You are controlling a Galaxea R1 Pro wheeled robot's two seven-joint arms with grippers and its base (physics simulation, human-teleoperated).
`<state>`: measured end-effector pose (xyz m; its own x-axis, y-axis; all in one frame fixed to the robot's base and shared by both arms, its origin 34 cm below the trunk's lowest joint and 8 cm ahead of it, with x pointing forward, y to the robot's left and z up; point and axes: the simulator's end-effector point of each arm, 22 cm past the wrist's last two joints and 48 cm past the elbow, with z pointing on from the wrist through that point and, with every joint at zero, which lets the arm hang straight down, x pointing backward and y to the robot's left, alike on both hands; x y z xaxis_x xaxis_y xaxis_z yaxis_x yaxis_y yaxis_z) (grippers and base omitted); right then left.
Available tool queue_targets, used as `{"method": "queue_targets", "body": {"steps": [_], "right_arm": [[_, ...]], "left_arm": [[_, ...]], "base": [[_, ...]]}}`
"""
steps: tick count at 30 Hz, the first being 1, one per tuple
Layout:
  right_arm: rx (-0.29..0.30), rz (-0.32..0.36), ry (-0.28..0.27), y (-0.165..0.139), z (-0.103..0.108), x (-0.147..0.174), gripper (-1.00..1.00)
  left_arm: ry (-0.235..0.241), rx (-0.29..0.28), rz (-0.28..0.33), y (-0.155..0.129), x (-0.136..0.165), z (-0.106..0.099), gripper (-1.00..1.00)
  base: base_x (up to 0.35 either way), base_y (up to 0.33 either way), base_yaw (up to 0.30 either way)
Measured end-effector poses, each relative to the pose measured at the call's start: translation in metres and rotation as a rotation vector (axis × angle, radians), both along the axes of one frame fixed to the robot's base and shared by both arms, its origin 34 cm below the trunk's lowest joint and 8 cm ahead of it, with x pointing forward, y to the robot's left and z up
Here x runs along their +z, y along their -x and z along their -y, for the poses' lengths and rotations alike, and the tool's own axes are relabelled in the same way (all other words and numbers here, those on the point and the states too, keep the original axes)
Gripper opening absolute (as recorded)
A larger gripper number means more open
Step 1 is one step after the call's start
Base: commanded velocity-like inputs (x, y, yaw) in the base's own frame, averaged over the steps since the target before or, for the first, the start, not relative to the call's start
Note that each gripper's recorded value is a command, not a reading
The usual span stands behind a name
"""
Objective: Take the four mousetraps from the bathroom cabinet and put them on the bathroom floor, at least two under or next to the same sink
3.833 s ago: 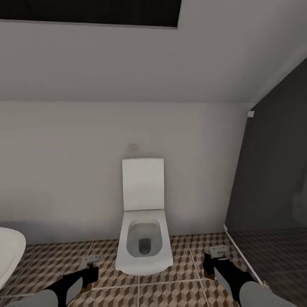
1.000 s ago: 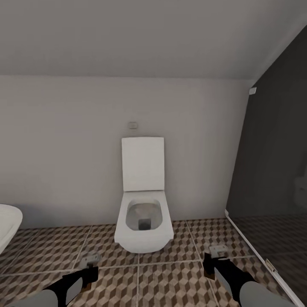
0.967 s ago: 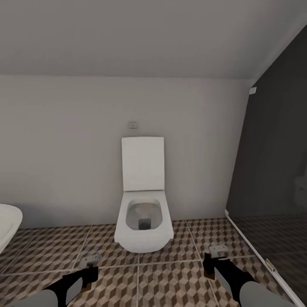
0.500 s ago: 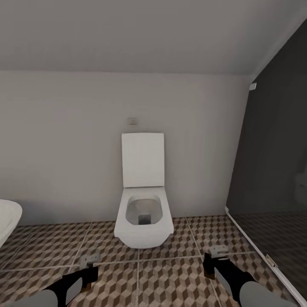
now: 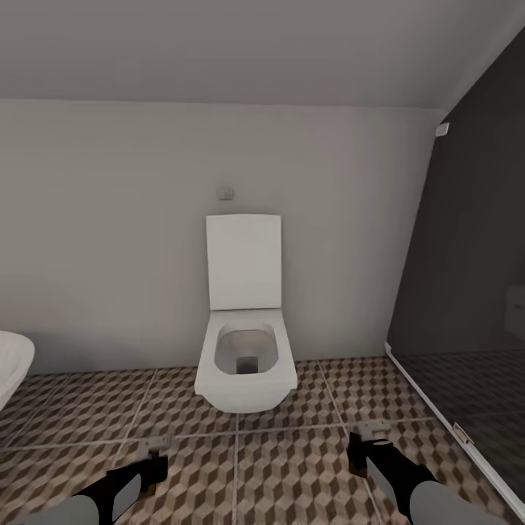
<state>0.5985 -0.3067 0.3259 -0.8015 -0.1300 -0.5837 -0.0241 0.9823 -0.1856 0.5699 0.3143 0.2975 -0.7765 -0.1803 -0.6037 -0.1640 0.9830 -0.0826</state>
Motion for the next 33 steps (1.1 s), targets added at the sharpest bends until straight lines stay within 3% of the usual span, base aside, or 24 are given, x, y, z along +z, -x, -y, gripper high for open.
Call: {"method": "queue_targets", "body": {"steps": [33], "right_arm": [[-0.001,-0.133,0.001,0.029,0.000,-0.071,-1.00]], "left_arm": [[0.001,-0.001,-0.135,0.033,-0.067,0.001,-1.00]], "base": [[0.000,0.000,0.000]]}}
